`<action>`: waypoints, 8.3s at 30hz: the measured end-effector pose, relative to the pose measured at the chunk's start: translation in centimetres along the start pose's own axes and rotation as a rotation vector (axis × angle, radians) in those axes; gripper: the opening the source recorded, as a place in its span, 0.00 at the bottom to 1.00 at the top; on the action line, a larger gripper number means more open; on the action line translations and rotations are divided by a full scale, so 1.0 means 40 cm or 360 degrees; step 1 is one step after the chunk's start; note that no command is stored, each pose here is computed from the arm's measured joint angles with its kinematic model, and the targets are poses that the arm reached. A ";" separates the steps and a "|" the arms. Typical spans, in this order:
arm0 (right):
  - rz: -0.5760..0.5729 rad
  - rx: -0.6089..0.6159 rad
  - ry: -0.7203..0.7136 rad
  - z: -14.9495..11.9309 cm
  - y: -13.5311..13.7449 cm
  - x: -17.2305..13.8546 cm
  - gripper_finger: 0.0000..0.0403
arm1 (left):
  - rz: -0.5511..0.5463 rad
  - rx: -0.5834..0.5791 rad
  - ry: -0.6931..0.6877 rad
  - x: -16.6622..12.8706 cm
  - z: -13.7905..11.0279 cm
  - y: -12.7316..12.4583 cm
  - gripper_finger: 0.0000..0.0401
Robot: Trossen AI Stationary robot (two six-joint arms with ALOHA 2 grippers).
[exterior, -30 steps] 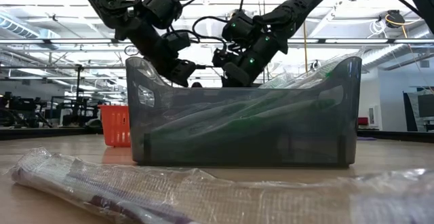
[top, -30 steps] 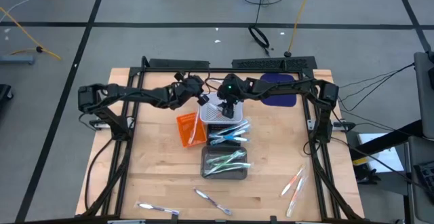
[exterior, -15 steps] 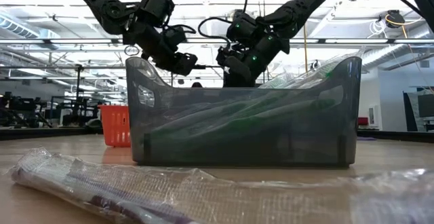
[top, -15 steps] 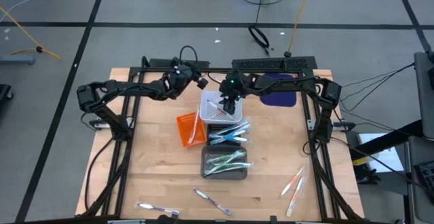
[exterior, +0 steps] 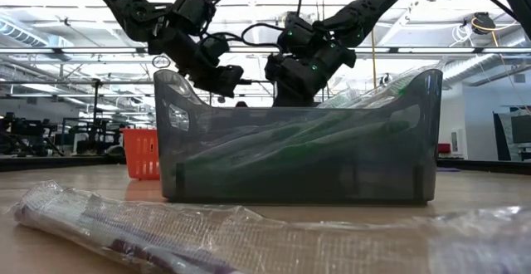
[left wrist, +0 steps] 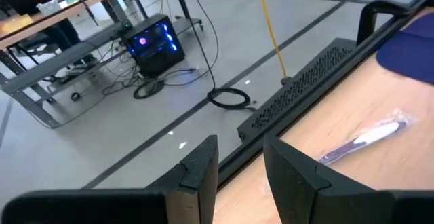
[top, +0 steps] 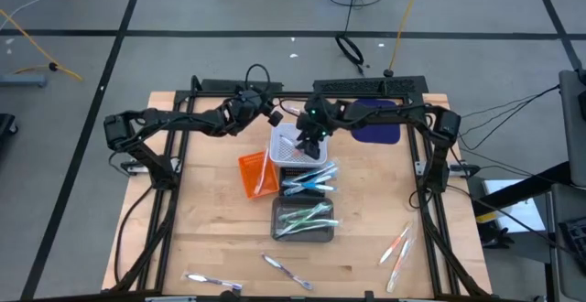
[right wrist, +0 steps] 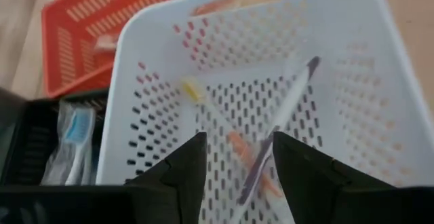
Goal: Pick & Place Toothbrushes
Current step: Put the purple toothbrush into the white basket, then remove the purple toothbrush from the white basket
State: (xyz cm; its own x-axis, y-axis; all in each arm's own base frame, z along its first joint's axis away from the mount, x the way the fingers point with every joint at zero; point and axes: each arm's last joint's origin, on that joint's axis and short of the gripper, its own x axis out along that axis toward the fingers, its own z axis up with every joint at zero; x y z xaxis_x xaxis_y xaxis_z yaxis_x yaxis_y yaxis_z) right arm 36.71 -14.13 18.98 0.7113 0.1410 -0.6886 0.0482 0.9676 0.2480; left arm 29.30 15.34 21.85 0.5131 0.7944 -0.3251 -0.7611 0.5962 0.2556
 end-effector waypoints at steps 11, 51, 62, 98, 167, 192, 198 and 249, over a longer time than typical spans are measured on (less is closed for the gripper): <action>-0.0294 -0.0163 0.0157 -0.056 0.026 0.035 0.40 | -0.0044 0.0174 0.0050 -0.005 -0.009 -0.011 0.30; -0.0303 -0.0002 -0.0051 -0.021 0.037 0.035 0.32 | -0.0235 0.0000 0.0214 -0.032 -0.036 -0.057 0.30; -0.0295 0.0000 -0.0054 -0.020 0.050 0.041 0.35 | -0.0235 -0.0008 0.0214 -0.032 -0.036 -0.057 0.30; -0.0382 -0.0001 0.0024 -0.055 0.022 0.100 0.12 | -0.0232 -0.0019 0.0214 -0.032 -0.036 -0.057 0.30; -0.0543 0.0015 0.0305 -0.104 0.037 0.123 0.34 | -0.0227 0.0001 0.0218 -0.030 -0.037 -0.054 0.30; -0.0631 -0.0103 0.0025 -0.018 0.079 0.009 0.00 | -0.0227 0.0003 0.0221 -0.030 -0.037 -0.054 0.30; -0.0738 -0.0185 -0.0023 0.008 0.119 -0.051 0.00 | -0.0216 0.0016 0.0228 -0.030 -0.038 -0.053 0.30; -0.1244 -0.0173 0.0196 -0.035 0.274 -0.301 0.00 | -0.1278 0.0512 0.0613 0.030 0.013 -0.268 0.30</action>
State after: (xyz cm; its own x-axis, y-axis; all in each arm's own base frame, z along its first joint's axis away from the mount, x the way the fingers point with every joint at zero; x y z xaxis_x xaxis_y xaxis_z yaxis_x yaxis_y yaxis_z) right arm 27.70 -4.91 29.04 0.4168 -0.5709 -0.7074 0.4279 0.8098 -0.4015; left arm 38.30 9.95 19.21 0.6258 0.0740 -0.7765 -0.0622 0.9971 0.0449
